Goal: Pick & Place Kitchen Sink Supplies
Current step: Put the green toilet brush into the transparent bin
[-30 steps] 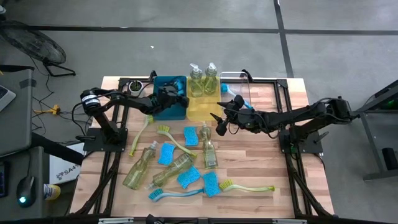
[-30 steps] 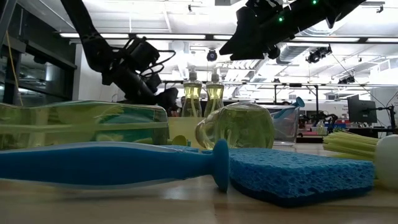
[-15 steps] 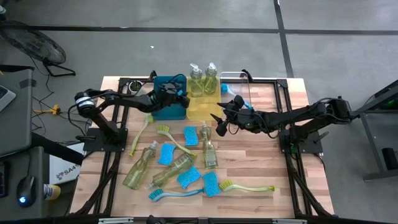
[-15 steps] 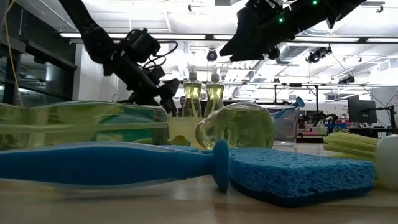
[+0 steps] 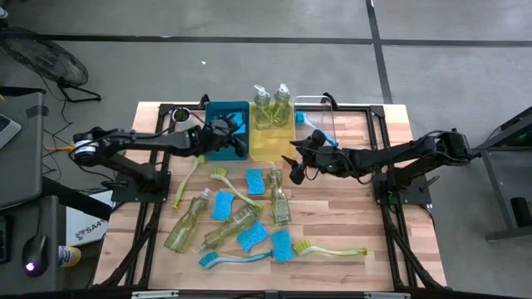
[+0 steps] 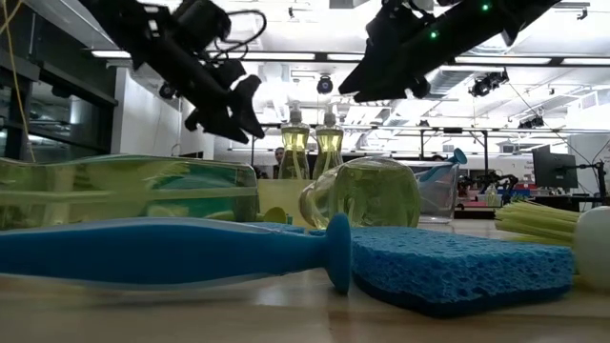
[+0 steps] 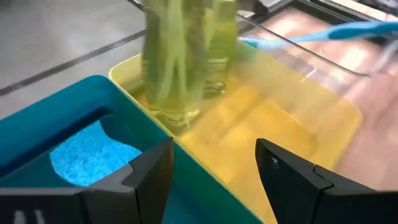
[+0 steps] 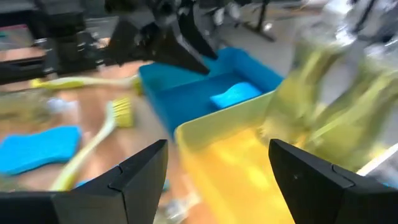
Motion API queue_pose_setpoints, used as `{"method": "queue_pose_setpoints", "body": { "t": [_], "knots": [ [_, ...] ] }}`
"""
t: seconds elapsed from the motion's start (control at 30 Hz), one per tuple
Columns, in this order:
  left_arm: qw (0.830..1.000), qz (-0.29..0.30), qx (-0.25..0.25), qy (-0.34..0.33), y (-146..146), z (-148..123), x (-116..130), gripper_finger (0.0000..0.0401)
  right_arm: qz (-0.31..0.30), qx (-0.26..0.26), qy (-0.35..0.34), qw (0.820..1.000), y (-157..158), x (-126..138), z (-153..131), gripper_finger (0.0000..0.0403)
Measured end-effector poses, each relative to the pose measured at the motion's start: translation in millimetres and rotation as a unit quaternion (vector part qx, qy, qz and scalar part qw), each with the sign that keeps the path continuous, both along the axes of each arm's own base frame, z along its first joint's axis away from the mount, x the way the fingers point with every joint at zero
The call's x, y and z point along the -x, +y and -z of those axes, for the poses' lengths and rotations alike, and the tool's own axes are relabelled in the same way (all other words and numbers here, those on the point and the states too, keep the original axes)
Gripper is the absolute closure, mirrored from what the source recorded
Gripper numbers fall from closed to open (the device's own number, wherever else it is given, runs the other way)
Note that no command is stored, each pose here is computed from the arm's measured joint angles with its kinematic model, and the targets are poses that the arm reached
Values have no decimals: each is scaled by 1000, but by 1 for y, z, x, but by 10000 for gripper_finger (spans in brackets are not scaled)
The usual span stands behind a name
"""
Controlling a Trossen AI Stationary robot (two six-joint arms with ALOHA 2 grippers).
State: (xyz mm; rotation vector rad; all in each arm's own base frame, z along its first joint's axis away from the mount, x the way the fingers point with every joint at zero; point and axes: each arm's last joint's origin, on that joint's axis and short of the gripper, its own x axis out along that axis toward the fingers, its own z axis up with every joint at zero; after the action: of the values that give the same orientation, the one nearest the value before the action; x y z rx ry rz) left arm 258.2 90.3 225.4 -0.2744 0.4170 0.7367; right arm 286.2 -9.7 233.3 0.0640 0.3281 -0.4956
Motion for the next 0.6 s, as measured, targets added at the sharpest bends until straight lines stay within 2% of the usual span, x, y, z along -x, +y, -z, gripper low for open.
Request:
{"method": "queue_pose_setpoints", "body": {
  "t": [0.2,0.33,0.6],
  "knots": [
    [999,44,-10,30,-35,-2,0,178,-93,-82,28,992,8,1,8,130],
    [997,59,-19,52,-56,1,-1,178,-163,-108,68,978,25,4,15,130],
    [995,54,-56,60,-87,1,1,178,-222,-147,136,954,68,17,25,130]
  ]
}}
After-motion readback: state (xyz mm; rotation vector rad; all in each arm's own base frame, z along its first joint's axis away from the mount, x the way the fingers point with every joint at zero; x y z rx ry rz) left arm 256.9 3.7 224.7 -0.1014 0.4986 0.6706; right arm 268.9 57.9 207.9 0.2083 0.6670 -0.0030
